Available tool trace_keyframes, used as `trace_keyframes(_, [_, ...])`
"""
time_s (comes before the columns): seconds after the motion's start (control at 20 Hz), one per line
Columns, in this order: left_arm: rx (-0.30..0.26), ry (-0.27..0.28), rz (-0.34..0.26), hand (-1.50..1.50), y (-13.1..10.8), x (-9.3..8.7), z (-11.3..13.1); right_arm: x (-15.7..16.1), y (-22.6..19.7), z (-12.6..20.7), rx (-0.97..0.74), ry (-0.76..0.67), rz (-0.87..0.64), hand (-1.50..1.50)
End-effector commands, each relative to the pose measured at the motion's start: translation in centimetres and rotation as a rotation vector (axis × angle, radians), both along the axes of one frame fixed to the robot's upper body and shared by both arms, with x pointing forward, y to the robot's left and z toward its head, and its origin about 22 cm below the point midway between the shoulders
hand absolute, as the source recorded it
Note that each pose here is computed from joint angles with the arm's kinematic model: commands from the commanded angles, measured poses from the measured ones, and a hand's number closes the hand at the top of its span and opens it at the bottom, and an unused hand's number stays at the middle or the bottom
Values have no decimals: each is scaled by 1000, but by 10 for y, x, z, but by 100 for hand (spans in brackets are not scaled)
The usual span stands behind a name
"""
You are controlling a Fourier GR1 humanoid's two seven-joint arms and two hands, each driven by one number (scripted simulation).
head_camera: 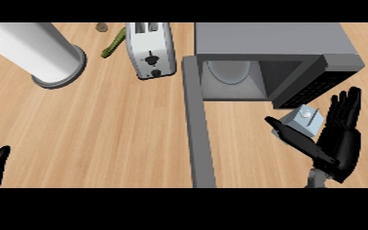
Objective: Pick up the milk, place it into the microwave and close the microwave
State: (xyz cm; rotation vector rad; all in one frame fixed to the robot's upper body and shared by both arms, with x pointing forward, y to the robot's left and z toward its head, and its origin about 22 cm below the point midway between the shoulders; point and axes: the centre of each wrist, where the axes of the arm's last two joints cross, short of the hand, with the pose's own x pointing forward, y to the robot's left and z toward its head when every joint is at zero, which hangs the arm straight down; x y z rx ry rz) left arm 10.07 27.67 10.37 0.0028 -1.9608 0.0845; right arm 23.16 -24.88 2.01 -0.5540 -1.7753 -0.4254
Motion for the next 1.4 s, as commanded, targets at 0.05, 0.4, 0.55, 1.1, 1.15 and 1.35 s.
trace_keyframes(0.05, [0, -19, 16, -150, 4, 0, -1, -1, -11, -34, 11, 8, -17, -150])
trace_keyframes(0.4, [-7, -4, -7, -150, 1, -3, -12, -13, -19, -61, -3, 37, 5, -150])
trace_keyframes(0.55, [-26, 3, -5, -150, -1, -3, -3, -24, -43, -68, -18, 31, 30, -150])
trace_keyframes(1.1, [-7, 27, -19, -150, 14, -13, -6, 6, -60, -69, -48, 56, -17, -150])
trace_keyframes(1.15, [4, -9, -10, -150, -4, -15, 11, 0, -54, -104, -32, 64, -31, -150])
trace_keyframes(1.35, [-20, -10, 3, -150, 1, -10, 6, 7, -62, -118, -104, 126, -123, -150])
